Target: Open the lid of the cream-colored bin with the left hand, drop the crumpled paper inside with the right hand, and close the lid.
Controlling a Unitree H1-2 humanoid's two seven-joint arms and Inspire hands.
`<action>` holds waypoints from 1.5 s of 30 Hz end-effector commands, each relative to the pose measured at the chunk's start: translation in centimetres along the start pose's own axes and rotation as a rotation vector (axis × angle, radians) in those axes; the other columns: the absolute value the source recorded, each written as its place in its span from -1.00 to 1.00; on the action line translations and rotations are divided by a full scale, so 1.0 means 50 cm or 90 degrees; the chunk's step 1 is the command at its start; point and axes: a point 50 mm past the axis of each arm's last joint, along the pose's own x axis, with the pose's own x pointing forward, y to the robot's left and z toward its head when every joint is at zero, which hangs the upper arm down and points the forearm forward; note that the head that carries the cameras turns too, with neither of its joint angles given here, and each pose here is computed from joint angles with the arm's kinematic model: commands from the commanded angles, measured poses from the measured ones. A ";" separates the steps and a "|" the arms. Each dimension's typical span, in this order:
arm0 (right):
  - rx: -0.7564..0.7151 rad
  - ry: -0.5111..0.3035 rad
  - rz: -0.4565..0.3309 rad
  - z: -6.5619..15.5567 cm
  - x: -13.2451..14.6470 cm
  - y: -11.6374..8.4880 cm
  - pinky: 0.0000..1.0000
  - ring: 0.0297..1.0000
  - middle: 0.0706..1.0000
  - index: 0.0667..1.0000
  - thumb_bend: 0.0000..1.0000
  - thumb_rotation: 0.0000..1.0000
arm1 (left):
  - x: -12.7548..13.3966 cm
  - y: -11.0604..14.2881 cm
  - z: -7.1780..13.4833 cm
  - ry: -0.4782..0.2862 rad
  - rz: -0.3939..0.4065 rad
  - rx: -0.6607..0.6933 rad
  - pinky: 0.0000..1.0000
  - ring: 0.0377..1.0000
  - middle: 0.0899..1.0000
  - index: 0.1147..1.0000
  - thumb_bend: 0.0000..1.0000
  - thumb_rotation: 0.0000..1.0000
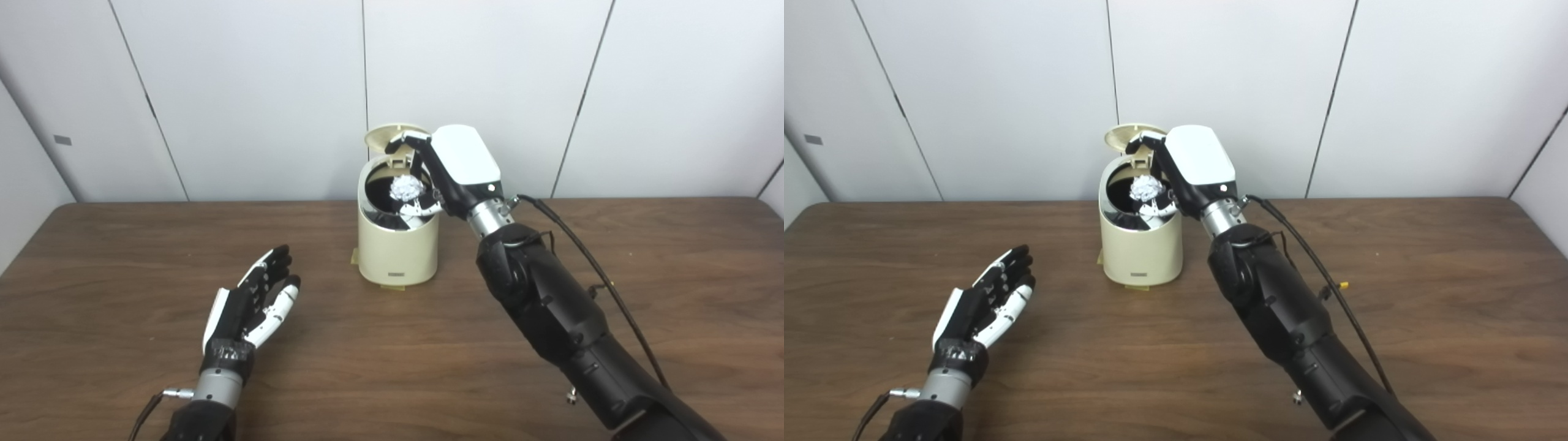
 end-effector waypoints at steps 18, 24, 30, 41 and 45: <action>-0.030 -0.018 -0.019 -0.007 0.024 -0.035 -0.05 0.24 0.32 0.28 1.00 -0.59 | 0.026 -0.006 0.036 -0.061 0.001 -0.001 1.00 0.82 0.80 0.84 -0.31 -0.21; -0.020 -0.021 -0.025 -0.007 0.025 -0.036 -0.05 0.24 0.30 0.27 1.00 -0.60 | 0.027 -0.006 0.037 -0.061 0.001 -0.004 1.00 0.82 0.80 0.83 -0.31 -0.22; 0.074 -0.046 -0.070 -0.004 0.020 -0.044 -0.30 -0.26 -0.11 0.05 0.08 -0.98 | 0.028 -0.010 0.038 -0.059 0.001 -0.007 1.00 0.81 0.79 0.83 -0.31 -0.25; 0.174 -0.030 -0.113 -0.004 0.017 -0.053 -0.33 -0.27 -0.07 -0.06 0.00 -1.00 | 0.033 -0.013 0.032 -0.060 -0.002 0.001 1.00 0.83 0.82 0.85 -0.30 -0.21; 0.187 -0.019 -0.120 -0.009 0.014 -0.055 -0.34 -0.29 -0.09 -0.10 -0.01 -1.00 | 0.036 -0.014 0.029 -0.061 -0.003 0.001 1.00 0.83 0.82 0.85 -0.29 -0.18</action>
